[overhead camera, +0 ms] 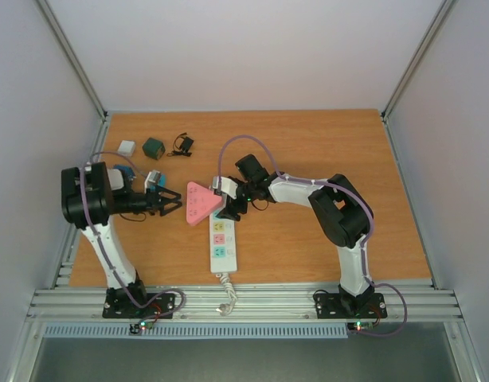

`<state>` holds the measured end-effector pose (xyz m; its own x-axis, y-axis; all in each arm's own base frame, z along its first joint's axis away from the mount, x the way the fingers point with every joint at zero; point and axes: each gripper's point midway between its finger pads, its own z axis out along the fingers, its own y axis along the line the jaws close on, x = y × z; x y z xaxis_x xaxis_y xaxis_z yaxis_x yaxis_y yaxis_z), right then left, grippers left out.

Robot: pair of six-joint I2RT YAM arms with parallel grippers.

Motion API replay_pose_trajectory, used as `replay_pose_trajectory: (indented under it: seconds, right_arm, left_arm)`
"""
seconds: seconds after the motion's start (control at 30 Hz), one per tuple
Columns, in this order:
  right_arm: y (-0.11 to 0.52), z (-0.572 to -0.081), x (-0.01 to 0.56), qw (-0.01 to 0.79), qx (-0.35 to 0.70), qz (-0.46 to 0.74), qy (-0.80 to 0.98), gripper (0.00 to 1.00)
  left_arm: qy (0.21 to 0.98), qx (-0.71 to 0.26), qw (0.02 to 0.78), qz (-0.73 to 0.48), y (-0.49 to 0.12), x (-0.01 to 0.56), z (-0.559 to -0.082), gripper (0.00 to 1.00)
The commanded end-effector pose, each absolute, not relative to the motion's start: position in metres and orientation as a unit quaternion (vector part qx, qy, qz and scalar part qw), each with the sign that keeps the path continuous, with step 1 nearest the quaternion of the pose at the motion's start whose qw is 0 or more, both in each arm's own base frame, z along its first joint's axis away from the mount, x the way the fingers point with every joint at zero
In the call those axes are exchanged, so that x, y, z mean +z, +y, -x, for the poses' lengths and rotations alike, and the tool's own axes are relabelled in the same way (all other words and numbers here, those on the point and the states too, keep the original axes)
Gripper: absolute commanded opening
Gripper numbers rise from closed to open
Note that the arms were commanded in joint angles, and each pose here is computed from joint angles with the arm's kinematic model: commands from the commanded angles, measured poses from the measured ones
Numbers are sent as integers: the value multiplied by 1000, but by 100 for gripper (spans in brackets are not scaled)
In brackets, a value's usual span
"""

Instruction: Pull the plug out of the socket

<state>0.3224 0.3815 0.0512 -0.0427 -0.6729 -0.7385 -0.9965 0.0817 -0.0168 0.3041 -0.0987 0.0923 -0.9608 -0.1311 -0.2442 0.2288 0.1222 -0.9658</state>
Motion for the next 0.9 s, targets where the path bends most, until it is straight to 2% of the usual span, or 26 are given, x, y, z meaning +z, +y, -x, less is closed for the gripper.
replay_pose_trajectory:
  seconds: [0.0,0.07,0.17,0.4,0.57,0.77,0.87]
  right_arm:
    - [371,-313,41,268,264,615,693,96]
    - [372,-314,42,269,265,614,693,96]
    - [372,-314,44,271,266,613,693,96]
    - [369,-309,47,275,267,615,689,96]
    - [370,-305,59,285,278,613,682,96]
    - [370,-305,61,285,281,606,688,96]
    - [368,-303,60,282,286,597,694,96]
  left_arm:
    - [774,-586,218,-97,-85,98,-318,100]
    - [834,-498,233,-49,-71,90,-326,100]
    - [844,-468,261,-7,-66,127,-325,100]
    - [865,-321,379,-70,-44,175,-328,100]
    - [861,-206,436,-161,-50,200,-330,100]
    - [845,-155,422,-289,-66,205,-322,100]
    - [834,-80,408,-363,-81,194,-316,100]
